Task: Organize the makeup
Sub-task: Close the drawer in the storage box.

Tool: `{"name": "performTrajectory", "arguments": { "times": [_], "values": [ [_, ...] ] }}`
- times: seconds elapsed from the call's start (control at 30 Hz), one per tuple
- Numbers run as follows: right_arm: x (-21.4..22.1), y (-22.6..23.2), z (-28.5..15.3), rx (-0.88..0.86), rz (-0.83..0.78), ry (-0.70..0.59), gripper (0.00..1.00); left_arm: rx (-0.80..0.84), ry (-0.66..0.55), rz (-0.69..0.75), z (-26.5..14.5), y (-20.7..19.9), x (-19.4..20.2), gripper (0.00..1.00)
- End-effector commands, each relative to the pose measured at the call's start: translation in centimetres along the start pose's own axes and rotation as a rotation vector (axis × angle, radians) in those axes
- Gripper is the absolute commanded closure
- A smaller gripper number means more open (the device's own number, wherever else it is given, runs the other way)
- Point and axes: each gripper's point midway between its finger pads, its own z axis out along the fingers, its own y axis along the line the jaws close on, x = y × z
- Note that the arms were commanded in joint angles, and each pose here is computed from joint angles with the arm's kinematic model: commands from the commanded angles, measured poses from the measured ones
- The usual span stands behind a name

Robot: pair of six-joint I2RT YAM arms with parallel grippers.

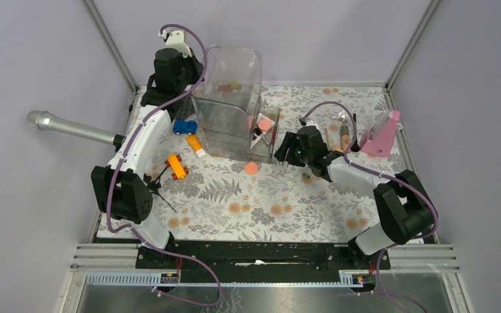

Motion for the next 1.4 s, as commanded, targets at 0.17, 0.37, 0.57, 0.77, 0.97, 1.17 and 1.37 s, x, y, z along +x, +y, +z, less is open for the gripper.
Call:
{"name": "performTrajectory", "arguments": {
  "times": [0.17, 0.37, 0.57, 0.77, 0.97, 1.17, 1.37],
  "values": [
    [-4.4, -4.9, -1.3, 0.367, 0.028, -0.178, 0.37, 0.009, 0.186, 0.014, -1.1, -0.3, 5.5, 0.90],
    [-4.3, -4.0, -1.1, 0.310, -0.030, -0.150, 0.36, 0.020, 0.191, 0.008, -0.9, -0.5, 5.7, 0.90],
    [-4.9, -4.1, -0.3, 0.344, -0.089, -0.120, 0.36, 0.030, 0.199, 0.002, -0.8, -0.7, 5.9, 0.90],
    [-6.0, -3.9, 0.5, 0.375, -0.116, -0.115, 0.36, 0.031, 0.198, 0.004, -0.8, -0.7, 5.9, 0.91],
    [-5.4, -3.9, 2.3, 0.372, -0.118, -0.072, 0.36, 0.037, 0.201, 0.001, -0.8, -0.8, 5.9, 0.91],
    [-5.0, -4.2, 3.3, 0.385, -0.104, -0.052, 0.37, 0.040, 0.201, 0.001, -0.8, -0.9, 5.9, 0.91],
    [-5.5, -4.6, 4.1, 0.414, -0.141, -0.055, 0.37, 0.046, 0.206, -0.003, -0.7, -1.0, 6.1, 0.91]
  ]
}}
